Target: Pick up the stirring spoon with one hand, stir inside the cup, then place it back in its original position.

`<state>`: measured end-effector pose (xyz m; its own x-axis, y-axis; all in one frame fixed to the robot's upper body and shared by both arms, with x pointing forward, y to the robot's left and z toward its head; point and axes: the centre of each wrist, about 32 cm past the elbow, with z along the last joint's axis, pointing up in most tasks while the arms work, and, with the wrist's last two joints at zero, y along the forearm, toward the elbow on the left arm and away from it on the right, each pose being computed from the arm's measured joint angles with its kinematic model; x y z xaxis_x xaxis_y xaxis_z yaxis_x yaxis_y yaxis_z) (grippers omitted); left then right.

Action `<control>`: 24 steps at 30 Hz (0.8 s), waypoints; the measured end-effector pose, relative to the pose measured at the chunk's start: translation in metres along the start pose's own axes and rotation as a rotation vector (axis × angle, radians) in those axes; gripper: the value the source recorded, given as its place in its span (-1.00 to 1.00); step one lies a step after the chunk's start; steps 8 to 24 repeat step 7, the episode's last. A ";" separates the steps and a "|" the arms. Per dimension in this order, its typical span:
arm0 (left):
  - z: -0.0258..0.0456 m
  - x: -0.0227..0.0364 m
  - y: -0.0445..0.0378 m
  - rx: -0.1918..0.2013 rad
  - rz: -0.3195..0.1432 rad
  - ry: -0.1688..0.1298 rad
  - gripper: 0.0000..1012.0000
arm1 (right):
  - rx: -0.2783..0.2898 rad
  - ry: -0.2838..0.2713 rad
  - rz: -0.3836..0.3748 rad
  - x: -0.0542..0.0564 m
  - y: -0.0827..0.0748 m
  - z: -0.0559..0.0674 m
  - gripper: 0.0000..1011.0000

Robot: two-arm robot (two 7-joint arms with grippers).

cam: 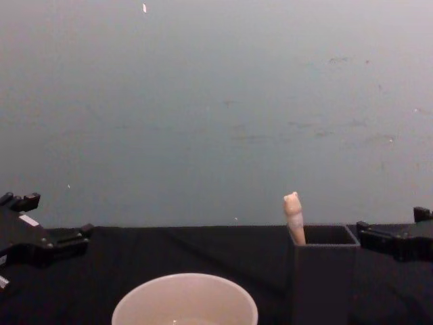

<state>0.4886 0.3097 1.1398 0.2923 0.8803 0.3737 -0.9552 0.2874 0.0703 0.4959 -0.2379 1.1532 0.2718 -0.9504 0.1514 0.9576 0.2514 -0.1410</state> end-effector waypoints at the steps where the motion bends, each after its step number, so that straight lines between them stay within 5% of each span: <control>1: 0.0000 0.0000 0.0000 0.000 0.000 0.000 0.98 | 0.000 0.000 0.000 0.000 0.000 0.000 0.98; 24: 0.0000 0.0000 0.0000 0.000 0.000 0.000 0.98 | 0.000 0.000 0.000 0.000 0.000 0.000 0.98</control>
